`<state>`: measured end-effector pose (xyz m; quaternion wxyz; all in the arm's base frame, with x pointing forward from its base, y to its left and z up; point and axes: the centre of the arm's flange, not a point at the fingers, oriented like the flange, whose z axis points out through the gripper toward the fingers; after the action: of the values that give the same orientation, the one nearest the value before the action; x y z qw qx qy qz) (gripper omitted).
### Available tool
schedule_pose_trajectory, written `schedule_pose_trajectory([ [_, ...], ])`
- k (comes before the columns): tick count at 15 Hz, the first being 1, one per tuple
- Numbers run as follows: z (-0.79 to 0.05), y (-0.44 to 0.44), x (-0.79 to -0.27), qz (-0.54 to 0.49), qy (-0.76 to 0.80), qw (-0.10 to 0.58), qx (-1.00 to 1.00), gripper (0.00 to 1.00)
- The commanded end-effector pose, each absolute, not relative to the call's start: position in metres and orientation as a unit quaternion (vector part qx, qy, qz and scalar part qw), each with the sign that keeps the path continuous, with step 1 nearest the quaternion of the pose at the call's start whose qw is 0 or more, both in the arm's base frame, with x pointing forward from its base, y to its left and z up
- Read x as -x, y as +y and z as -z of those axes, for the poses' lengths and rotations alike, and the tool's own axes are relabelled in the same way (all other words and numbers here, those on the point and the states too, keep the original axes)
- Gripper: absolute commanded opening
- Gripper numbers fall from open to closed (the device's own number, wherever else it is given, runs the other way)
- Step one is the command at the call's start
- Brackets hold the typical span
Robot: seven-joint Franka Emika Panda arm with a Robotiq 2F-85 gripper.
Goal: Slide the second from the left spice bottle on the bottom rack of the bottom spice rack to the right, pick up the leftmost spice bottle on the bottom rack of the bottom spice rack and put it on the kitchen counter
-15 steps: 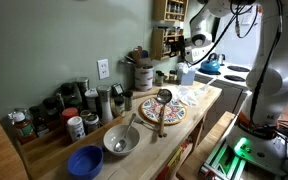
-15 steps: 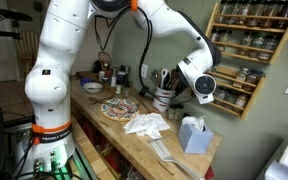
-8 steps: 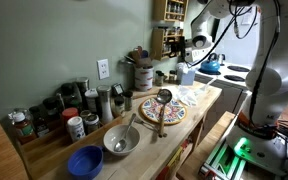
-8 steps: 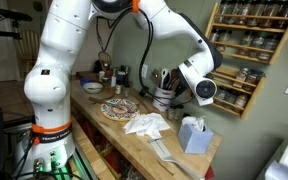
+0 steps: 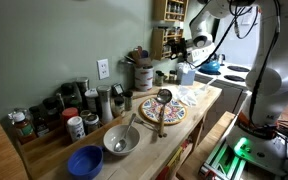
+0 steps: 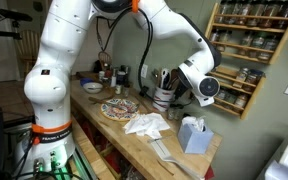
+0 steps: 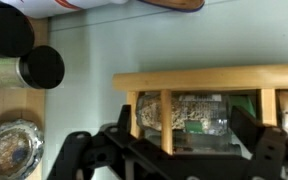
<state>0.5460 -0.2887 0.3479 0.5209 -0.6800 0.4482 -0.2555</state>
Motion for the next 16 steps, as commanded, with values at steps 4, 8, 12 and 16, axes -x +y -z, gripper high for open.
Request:
schedule_pose_trajectory([
  [4, -0.36, -0.306, -0.531, 0.262, 0.456, 0.499, 0.689, 1.0],
  [8, -0.367, -0.313, -0.524, 0.252, 0.436, 0.471, 0.724, 1.0],
  [12, -0.377, -0.321, -0.52, 0.257, 0.413, 0.451, 0.748, 1.0],
  [16, -0.39, -0.321, -0.522, 0.252, 0.393, 0.436, 0.77, 1.0],
])
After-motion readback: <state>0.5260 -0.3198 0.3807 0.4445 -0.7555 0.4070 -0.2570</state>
